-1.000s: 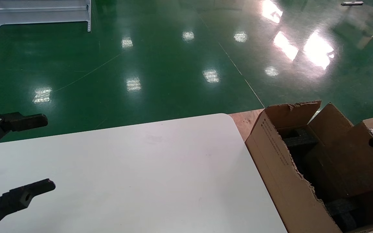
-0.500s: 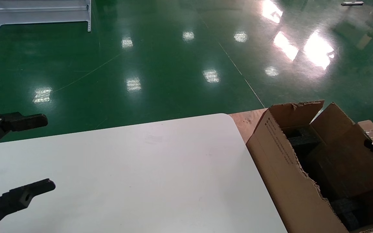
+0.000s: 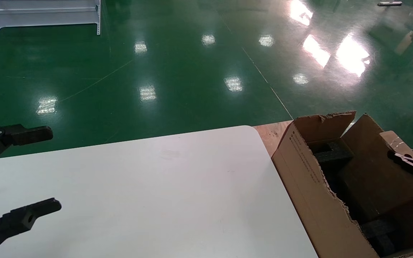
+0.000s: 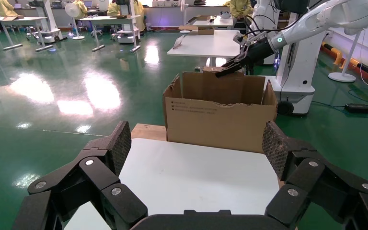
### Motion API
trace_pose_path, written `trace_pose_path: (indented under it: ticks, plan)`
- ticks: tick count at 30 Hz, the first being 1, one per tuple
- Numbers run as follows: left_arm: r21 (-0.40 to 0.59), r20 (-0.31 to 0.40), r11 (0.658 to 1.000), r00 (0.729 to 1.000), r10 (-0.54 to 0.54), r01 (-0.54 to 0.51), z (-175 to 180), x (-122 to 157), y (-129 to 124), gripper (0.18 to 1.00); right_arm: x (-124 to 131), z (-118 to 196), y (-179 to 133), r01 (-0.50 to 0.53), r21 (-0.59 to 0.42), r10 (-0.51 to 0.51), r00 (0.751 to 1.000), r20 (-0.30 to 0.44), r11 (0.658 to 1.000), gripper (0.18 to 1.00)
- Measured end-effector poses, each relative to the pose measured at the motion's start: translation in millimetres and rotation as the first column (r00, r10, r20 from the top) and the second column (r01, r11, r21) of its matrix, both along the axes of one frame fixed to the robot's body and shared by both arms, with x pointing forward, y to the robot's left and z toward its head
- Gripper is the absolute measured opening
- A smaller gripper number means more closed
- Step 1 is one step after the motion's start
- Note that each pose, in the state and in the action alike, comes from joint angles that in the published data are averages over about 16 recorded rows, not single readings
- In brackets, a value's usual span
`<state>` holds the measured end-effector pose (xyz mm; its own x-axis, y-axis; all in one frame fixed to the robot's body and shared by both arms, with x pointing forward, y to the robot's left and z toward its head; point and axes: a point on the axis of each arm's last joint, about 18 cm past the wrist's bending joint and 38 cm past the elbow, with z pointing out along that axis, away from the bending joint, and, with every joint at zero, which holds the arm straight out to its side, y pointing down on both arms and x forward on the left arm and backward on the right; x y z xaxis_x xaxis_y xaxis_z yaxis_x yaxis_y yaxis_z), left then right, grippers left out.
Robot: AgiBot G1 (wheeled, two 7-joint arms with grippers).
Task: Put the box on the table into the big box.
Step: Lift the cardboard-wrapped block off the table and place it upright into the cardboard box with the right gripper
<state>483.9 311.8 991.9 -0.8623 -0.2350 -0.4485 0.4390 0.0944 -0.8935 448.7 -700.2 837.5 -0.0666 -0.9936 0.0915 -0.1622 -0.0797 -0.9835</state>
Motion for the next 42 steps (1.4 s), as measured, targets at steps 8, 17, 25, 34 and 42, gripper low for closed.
trace_pose_path:
  ticks: [8,17,25,34,42]
  plan:
    - [0.0,0.0,1.0,1.0,0.0,0.0,0,0,0,1.001,7,1,2,-0.001,-0.002,0.001,1.0,-0.009,1.0,0.483]
    - [0.0,0.0,1.0,1.0,0.0,0.0,0,0,0,1.001,7,-2,2,0.004,0.002,-0.004,1.0,-0.021,1.0,0.483]
    - [0.0,0.0,1.0,1.0,0.0,0.0,0,0,0,1.001,5,-9,2,0.014,0.015,-0.013,0.999,-0.034,1.0,0.483]
    - [0.0,0.0,1.0,1.0,0.0,0.0,0,0,0,1.001,3,-18,3,0.023,0.032,-0.021,0.998,-0.053,0.999,0.483]
    - [0.0,0.0,1.0,1.0,0.0,0.0,0,0,0,1.001,0,-26,4,0.028,0.039,-0.025,0.997,-0.07,0.999,0.483]
